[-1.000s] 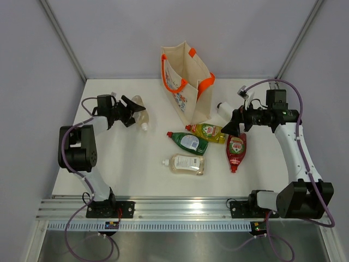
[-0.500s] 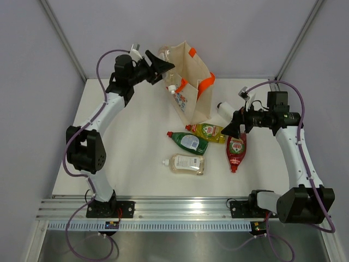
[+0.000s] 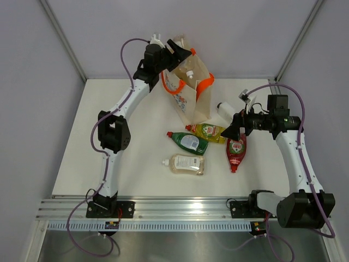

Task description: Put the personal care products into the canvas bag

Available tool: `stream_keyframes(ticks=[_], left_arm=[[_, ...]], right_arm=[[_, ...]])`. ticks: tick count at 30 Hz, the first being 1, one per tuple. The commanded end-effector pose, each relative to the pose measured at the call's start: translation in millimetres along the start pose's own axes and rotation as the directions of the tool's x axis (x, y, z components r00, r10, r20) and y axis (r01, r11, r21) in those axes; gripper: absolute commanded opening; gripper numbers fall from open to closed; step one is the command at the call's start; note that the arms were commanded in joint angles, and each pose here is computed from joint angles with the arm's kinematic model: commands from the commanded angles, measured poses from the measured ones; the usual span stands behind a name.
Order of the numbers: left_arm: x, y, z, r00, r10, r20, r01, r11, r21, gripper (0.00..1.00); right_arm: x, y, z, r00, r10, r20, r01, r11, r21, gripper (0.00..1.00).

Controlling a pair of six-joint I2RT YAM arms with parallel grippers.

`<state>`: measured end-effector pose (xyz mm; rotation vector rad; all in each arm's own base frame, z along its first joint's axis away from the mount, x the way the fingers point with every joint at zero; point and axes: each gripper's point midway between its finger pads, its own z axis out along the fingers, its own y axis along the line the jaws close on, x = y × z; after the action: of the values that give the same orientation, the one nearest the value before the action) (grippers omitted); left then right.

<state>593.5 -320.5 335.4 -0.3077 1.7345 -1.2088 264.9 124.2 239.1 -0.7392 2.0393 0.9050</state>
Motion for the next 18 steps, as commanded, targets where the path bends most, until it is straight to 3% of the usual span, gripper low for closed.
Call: stream_keyframes(ticks=[1, 6, 10, 18], left_arm=[[-50.8, -59.5, -13.1, 0.977, 0.096, 0.19, -0.113, 0.99, 0.081, 0.29], [-33.7, -59.1, -13.6, 0.977, 0.159, 0.145, -0.168, 0.985, 0.049, 0.69], [-29.5, -58.7, -19.9, 0.977, 0.178, 0.119, -0.182, 0.983, 0.028, 0.95], [-26.2, -59.4, -30.2, 0.971, 0.221, 0.088, -0.223, 0.975, 0.011, 0.99]], right_arm=[[-7.6, 5.4, -2.5, 0.999, -0.027, 0.042, 0.028, 1.0, -0.005, 0.99], [-2.2, 0.7, -0.1, 0.999, -0.038, 0.03, 0.038, 0.999, 0.006, 0.99], [9.6, -8.6, 2.0, 0.99, -0.136, -0.036, 0.138, 0.99, 0.038, 0.99], [33.4, -20.8, 12.8, 0.945, -0.306, -0.117, 0.3, 0.952, -0.064, 0.99]])
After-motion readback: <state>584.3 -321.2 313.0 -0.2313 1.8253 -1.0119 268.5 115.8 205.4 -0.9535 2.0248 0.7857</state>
